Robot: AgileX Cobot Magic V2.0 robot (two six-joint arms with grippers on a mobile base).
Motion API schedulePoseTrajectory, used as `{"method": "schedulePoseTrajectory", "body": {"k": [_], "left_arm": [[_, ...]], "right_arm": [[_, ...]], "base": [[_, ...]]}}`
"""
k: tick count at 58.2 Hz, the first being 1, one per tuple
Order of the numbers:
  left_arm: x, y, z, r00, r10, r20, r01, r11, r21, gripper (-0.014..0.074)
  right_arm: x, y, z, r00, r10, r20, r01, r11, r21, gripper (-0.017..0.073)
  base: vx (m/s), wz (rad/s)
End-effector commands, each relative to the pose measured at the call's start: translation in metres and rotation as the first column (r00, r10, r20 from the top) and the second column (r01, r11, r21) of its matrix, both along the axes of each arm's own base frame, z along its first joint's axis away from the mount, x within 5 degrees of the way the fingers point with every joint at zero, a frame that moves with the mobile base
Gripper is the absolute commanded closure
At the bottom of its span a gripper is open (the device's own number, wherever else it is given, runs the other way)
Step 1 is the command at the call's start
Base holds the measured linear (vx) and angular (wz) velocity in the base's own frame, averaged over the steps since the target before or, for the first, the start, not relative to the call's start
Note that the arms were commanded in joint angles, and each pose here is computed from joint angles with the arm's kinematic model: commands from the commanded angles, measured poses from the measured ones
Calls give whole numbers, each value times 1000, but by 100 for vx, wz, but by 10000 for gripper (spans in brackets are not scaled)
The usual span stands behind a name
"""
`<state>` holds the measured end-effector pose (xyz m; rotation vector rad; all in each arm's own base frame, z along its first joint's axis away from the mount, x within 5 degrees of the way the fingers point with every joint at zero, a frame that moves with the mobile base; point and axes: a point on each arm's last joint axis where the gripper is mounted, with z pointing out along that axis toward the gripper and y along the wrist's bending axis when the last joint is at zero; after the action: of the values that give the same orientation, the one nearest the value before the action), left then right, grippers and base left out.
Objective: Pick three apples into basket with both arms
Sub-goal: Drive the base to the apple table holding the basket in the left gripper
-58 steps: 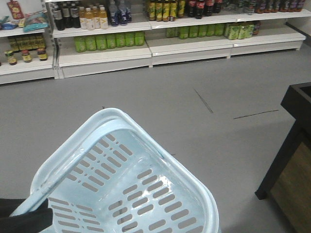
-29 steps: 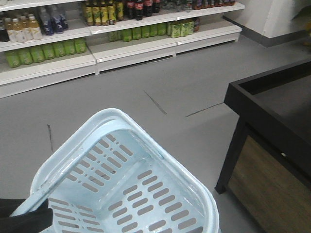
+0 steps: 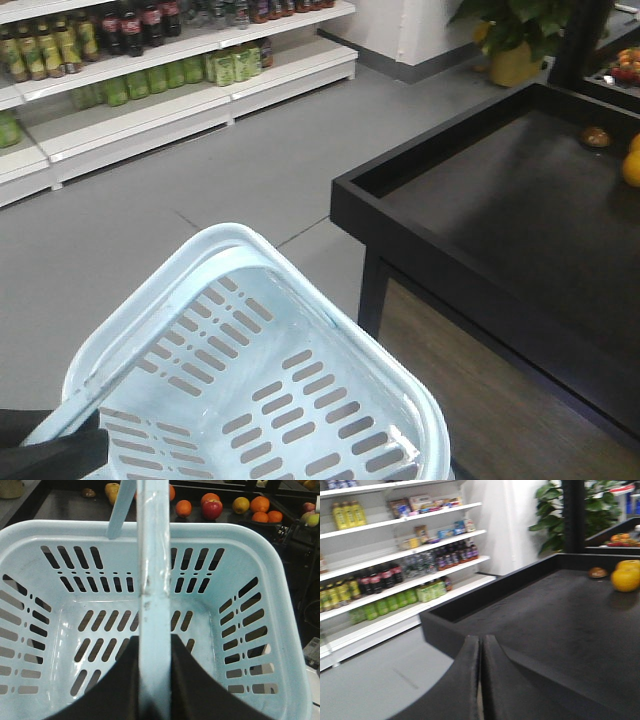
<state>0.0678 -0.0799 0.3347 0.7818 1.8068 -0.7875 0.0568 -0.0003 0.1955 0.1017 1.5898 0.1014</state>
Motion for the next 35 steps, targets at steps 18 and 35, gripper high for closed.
{"method": "schedulePoseTrajectory", "body": {"k": [18,35], "left_arm": [[2,0,15,999,40,29,-37,994,-100,599],[2,0,15,999,40,29,-37,994,-100,599]], "right_arm": [[0,1,3,997,5,73,-4,1000,-18,564],[0,1,3,997,5,73,-4,1000,-18,564]], "base": [[14,-56],[13,-52]]}}
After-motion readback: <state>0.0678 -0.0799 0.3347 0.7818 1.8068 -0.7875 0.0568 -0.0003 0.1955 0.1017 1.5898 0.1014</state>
